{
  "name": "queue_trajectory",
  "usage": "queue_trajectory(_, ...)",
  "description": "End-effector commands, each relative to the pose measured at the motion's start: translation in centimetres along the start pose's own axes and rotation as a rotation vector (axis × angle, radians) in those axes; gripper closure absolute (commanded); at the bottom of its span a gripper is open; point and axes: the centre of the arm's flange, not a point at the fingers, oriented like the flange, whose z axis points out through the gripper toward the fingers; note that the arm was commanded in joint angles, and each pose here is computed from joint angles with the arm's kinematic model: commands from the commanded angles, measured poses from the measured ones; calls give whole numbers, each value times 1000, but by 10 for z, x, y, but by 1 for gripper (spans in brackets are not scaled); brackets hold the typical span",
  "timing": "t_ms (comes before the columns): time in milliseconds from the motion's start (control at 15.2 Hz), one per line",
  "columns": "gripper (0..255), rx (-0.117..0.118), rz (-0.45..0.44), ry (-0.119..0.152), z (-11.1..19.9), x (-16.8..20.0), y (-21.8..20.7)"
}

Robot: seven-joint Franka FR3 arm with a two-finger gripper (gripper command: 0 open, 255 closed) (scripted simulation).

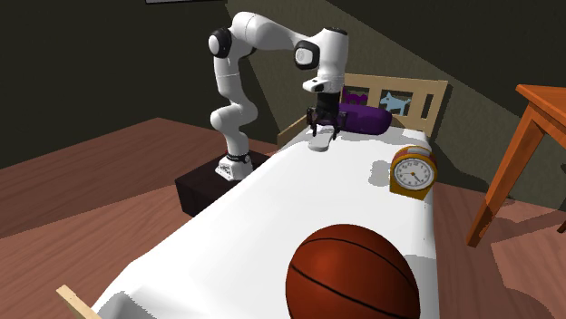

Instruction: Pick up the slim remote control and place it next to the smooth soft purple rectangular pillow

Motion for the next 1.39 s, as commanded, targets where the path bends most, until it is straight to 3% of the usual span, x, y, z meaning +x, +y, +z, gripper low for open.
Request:
queue_trajectory(0, 255, 0, 1, 1, -2, -25, 12)
queue_trajectory(1320, 255, 0, 1, 1, -2, -263, 126)
